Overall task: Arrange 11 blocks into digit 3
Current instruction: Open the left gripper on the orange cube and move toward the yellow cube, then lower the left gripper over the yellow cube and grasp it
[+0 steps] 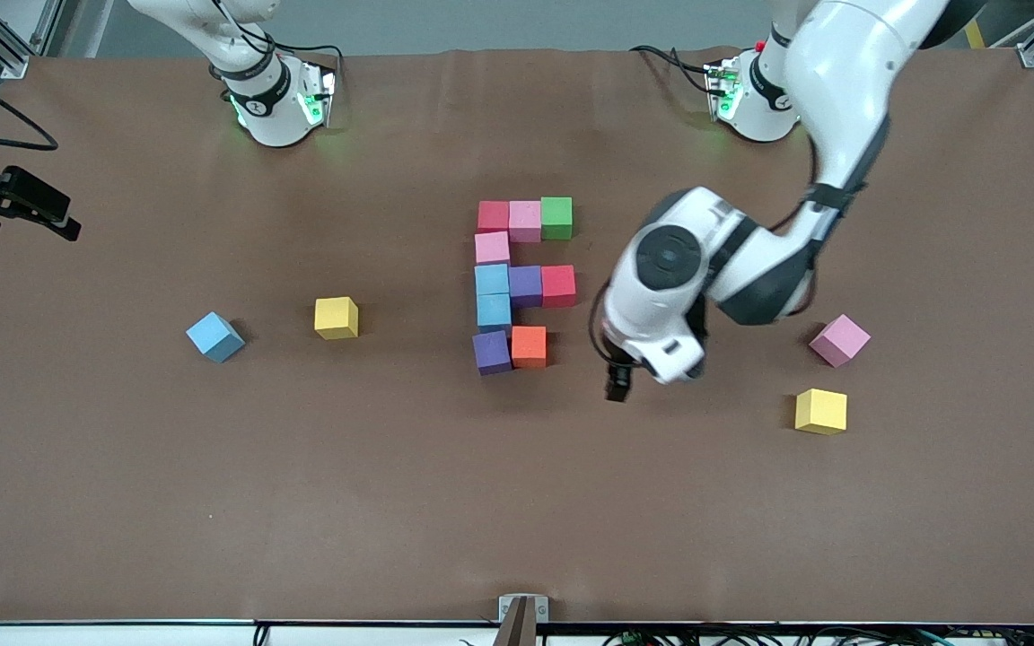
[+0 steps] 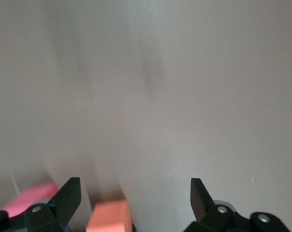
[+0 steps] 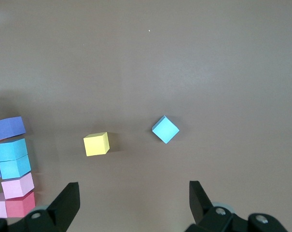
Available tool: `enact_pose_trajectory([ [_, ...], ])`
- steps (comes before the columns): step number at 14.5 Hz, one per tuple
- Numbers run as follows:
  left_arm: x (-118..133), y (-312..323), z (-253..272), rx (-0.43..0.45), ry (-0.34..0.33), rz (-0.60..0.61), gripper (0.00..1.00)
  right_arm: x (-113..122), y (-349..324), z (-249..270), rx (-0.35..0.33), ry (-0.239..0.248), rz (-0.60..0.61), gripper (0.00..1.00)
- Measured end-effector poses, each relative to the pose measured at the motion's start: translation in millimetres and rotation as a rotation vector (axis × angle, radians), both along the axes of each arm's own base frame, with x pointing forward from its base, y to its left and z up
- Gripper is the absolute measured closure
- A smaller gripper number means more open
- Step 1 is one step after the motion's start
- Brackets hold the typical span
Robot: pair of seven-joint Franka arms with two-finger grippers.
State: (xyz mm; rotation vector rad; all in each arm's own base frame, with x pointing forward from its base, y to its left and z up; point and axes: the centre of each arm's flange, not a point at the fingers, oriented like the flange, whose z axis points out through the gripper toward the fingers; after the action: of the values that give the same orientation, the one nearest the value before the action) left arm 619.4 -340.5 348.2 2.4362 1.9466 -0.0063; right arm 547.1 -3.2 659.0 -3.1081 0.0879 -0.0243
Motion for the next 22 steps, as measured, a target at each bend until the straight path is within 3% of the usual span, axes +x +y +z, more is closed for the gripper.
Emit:
enact_pose_trajectory([
  [4,29,86,-2,0.037,0.069,-0.222,0.00,0,0,0,0.000,0.000,0.000,0.00],
  [13,68,241,-23,0.024,0.096,-0.722,0.00,0,0,0,0.000,0.000,0.000,0.00],
  [22,91,326,-84,0.046,0.023,-1.177,0.01,0,0,0,0.000,0.000,0.000,0.00],
])
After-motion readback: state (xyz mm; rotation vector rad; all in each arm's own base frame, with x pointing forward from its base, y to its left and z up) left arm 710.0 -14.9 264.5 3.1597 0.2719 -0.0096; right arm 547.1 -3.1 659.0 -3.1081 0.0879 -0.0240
